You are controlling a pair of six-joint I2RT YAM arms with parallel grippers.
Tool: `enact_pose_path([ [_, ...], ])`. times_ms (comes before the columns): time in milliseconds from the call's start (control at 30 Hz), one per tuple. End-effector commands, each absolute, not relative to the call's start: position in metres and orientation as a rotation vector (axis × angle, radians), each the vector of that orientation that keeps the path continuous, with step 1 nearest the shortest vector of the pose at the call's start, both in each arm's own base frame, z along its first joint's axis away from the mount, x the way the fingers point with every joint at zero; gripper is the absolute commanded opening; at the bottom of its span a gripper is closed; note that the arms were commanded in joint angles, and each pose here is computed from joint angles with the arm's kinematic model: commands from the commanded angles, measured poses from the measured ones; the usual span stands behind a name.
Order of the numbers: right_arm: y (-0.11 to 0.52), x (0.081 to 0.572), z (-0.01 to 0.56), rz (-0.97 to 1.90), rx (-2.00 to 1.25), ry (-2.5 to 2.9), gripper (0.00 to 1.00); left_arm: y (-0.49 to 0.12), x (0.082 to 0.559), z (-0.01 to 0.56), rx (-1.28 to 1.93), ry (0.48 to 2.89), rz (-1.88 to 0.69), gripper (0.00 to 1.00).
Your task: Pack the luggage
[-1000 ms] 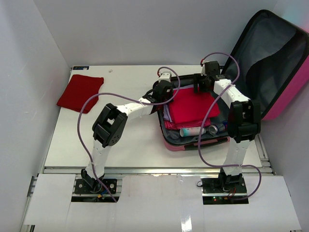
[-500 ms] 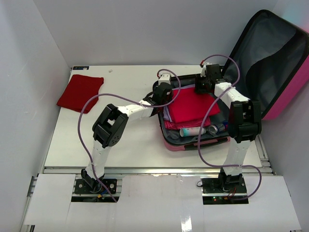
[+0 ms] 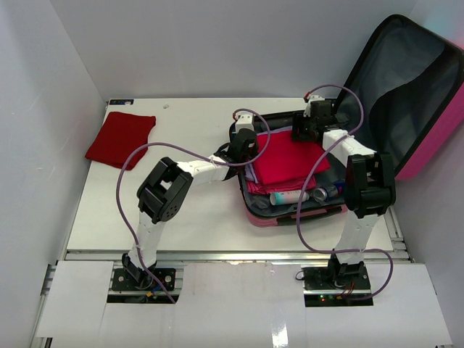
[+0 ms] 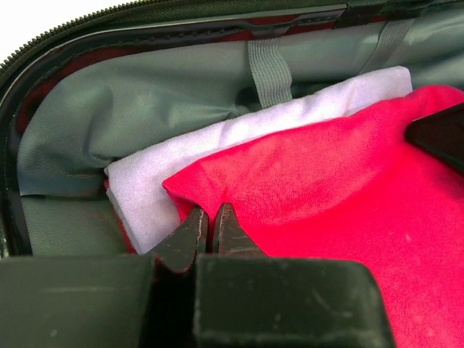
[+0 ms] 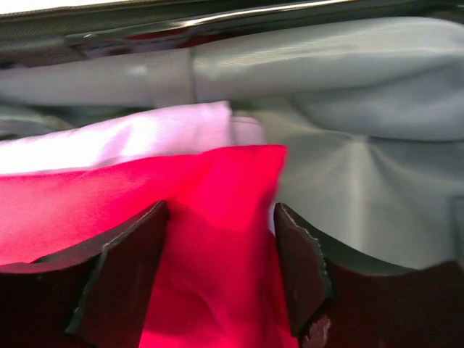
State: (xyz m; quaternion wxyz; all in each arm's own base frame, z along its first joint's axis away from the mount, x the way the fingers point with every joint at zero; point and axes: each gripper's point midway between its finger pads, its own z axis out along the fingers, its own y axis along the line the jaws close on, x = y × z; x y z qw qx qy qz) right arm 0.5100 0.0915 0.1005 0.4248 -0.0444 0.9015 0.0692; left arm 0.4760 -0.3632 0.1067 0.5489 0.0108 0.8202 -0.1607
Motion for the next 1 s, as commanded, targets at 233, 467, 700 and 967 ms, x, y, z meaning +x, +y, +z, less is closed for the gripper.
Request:
enact_pose_path([
  [233, 0.039, 0.504, 0.194, -0.075, 0.114, 2.114, 0.68, -0.332, 0.474, 0.189, -0.016, 1.860, -0.328, 0.39],
  [467, 0.069, 0.477, 0.227, 0.093, 0.072, 2.062, 0.34, -0.341, 0.454, 0.227, 0.068, 1.834, -0.433, 0.49],
  [700, 0.100, 0.462, 0.175, 0.292, 0.044, 2.128, 0.25, -0.383, 0.427, 0.226, 0.233, 1.851, -0.629, 0.48],
  [967, 0.084, 0.482, 0.118, 0.229, 0.095, 2.246, 0.26, -0.396, 0.417, 0.172, 0.303, 1.922, -0.634, 0.45],
])
